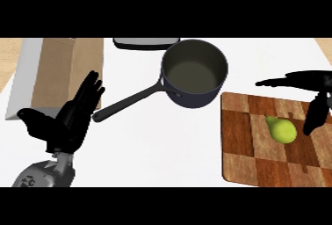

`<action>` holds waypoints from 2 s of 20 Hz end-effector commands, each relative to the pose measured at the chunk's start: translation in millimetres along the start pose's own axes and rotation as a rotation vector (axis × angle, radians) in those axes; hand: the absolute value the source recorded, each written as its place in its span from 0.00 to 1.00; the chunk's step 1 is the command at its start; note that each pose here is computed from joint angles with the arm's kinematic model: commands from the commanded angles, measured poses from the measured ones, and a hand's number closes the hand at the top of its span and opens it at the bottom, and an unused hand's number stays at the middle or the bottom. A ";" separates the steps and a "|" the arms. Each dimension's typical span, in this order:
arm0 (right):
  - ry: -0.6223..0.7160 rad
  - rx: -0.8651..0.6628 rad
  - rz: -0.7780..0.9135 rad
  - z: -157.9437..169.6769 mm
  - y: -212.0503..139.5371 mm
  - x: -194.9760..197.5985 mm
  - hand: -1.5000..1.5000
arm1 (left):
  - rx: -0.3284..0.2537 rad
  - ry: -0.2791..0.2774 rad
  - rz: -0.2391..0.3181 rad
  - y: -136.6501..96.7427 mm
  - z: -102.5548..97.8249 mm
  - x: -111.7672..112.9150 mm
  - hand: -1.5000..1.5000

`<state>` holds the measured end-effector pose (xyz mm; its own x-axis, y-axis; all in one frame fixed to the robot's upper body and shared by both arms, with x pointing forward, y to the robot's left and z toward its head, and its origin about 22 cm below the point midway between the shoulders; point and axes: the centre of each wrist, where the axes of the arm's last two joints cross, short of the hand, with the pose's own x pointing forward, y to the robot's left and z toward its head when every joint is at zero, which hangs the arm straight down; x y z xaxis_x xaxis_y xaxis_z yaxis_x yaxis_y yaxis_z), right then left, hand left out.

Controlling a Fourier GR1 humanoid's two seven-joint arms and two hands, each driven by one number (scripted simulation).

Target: Pick the pear from the cutting board and place it in the pot

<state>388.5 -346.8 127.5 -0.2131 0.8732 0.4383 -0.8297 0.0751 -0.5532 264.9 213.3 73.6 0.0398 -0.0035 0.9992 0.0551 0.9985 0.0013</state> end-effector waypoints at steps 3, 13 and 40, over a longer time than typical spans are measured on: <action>-0.093 0.102 0.018 -14.6 19.6 -6.3 0.00 | 0.042 0.060 -0.004 4.4 7.3 -12.8 0.50; 0.020 0.165 0.111 -30.7 29.4 -22.1 0.00 | 0.057 0.049 -0.018 10.6 -1.3 -6.4 0.50; 0.502 -0.279 -0.292 -48.9 71.7 -67.7 1.00 | 0.141 0.103 -0.032 24.7 6.4 -20.7 0.50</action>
<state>379.4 -350.2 33.7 0.0776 0.9407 0.3303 -0.7249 0.2807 -0.6291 260.3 230.9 56.3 0.1250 -0.0266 0.9918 -0.0475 0.9983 0.0327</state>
